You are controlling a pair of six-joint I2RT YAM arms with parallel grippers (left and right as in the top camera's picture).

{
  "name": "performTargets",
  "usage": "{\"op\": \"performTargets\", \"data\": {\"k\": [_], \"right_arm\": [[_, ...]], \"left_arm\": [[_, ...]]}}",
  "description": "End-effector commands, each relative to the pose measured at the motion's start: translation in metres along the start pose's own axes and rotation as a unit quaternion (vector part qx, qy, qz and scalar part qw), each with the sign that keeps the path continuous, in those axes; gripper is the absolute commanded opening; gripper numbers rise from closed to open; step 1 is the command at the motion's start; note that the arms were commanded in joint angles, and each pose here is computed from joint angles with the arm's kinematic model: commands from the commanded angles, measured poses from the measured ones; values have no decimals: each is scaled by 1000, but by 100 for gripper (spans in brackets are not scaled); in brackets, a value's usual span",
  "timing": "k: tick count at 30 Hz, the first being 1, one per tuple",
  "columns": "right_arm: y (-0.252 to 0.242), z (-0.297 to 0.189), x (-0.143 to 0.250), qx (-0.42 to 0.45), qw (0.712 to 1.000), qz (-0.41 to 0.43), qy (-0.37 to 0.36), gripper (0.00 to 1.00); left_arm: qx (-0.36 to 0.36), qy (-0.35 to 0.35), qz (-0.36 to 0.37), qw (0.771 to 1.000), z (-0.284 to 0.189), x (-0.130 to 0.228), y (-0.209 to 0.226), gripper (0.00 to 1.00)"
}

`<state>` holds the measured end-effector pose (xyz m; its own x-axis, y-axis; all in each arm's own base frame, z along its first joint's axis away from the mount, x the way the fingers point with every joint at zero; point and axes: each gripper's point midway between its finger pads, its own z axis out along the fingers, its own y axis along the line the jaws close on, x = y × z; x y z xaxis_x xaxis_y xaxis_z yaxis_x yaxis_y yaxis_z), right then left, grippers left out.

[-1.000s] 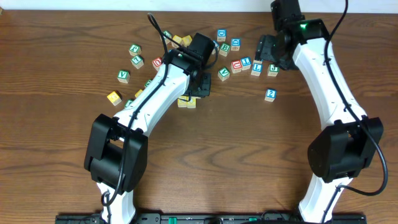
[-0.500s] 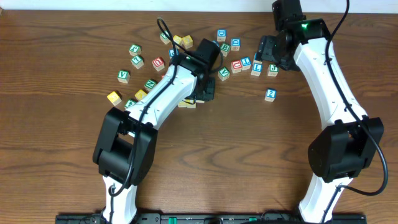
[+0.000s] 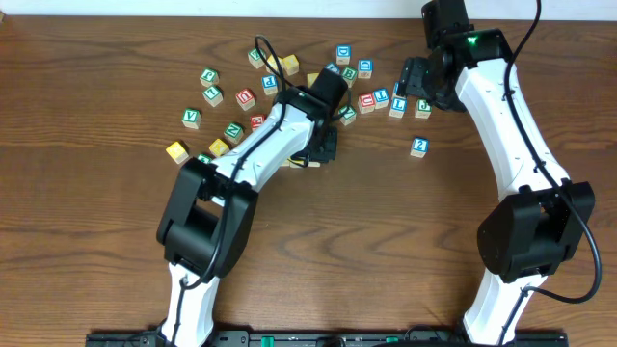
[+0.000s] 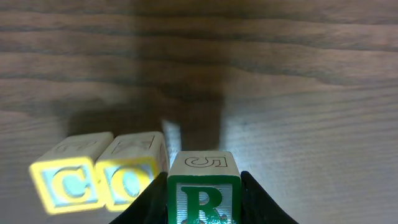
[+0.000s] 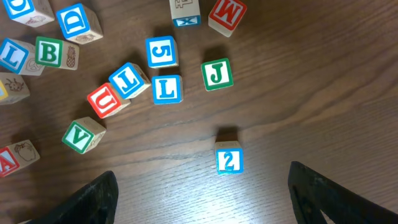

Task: Spell out CORL
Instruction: 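Lower the R block beside the O block and open the left gripper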

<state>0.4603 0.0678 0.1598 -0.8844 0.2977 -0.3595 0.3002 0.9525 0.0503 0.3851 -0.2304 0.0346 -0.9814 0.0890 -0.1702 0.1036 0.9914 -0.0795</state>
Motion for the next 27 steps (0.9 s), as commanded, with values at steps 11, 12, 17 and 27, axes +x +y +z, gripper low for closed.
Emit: {"op": "performTargets", "data": {"k": [11,12,17,27], "right_arm": [[-7,-9,-1,7,1000,4,-6,82],[-7,-9,-1,7,1000,4,-6,82],[-7,-9,0,7,1000,4,-5,81],[-8,-9,1,8,1000,4,-3,82]], "left_arm": [[-2,-8,-7,1000,9,-4,0,30],[-6,-10,-7,1000,9,-4,2,30],[-14,-16,-8,1000,11,-6,5,30],[-16,-12,-13,1000,17,-1,7,30]]}}
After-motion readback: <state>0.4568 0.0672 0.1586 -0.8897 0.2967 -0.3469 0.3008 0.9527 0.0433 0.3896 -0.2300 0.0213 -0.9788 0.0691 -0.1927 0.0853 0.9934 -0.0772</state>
